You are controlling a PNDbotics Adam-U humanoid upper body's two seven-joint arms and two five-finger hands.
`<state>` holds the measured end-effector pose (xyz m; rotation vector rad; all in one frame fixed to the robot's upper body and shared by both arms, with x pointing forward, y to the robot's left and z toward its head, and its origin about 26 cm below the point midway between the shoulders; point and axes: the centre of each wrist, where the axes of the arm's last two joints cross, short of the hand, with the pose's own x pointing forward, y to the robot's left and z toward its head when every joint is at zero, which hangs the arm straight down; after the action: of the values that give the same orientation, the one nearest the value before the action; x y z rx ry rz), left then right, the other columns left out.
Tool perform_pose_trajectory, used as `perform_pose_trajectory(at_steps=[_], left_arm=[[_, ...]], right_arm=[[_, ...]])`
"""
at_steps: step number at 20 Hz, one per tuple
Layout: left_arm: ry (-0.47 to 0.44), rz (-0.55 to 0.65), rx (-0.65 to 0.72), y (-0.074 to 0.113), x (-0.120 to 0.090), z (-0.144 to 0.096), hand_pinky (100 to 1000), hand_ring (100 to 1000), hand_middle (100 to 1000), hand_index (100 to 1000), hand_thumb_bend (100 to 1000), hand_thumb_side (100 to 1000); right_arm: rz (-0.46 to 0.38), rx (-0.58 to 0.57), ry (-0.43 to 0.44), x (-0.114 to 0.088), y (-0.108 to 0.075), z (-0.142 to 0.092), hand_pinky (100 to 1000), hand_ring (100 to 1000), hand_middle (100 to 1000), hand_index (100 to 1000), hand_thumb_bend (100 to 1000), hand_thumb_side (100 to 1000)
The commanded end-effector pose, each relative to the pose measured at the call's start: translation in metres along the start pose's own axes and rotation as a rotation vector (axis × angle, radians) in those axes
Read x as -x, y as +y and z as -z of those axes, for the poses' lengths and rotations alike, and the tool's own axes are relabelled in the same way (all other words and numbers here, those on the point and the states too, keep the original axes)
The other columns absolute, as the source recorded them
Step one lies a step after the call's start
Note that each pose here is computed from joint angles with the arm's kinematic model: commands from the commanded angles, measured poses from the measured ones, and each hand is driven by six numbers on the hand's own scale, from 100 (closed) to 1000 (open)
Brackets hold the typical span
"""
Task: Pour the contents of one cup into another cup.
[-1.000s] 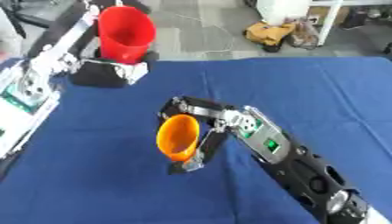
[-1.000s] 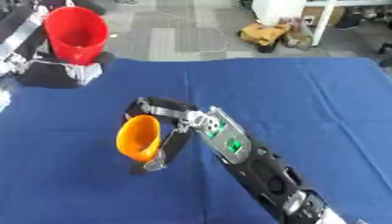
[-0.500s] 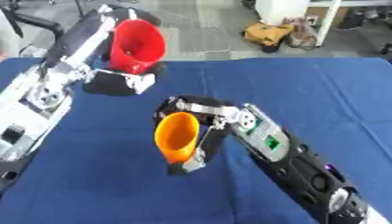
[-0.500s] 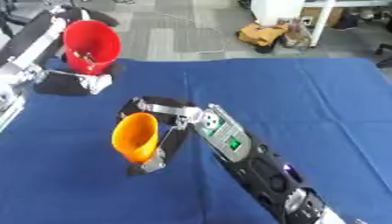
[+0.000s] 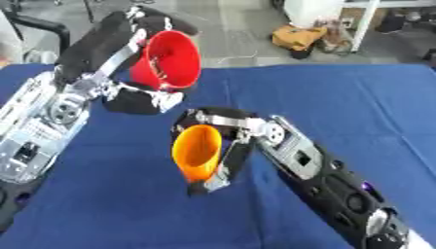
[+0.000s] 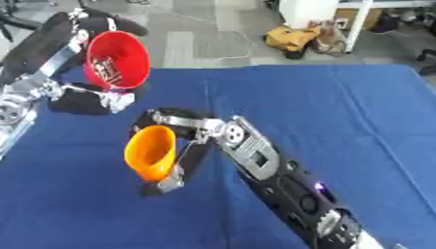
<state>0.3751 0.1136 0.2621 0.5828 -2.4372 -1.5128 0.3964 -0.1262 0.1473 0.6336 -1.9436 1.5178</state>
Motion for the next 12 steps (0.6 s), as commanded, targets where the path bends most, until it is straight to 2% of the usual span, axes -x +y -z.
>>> perform_pose_trajectory(at_steps=[1, 3, 12], left_arm=[[-0.054, 0.065, -0.016, 0.0113, -0.0046, 0.0054, 156, 420, 344, 804, 359, 100], [-0.076, 0.093, -0.013, 0.0123, -0.0059, 0.0057, 159, 418, 346, 805, 364, 100], [-0.136, 0.191, 0.012, 0.0133, -0.0069, 0.0053, 180, 299, 358, 811, 400, 100]], right_arm=[[-0.022, 0.007, -0.031, -0.0096, -0.0083, 0.0054, 223, 415, 287, 443, 272, 150], [-0.022, 0.007, -0.032, -0.01, -0.0085, 0.0056, 223, 415, 288, 444, 271, 150], [-0.02, 0.01, -0.037, -0.0114, -0.0095, 0.0063, 223, 415, 288, 443, 269, 151]])
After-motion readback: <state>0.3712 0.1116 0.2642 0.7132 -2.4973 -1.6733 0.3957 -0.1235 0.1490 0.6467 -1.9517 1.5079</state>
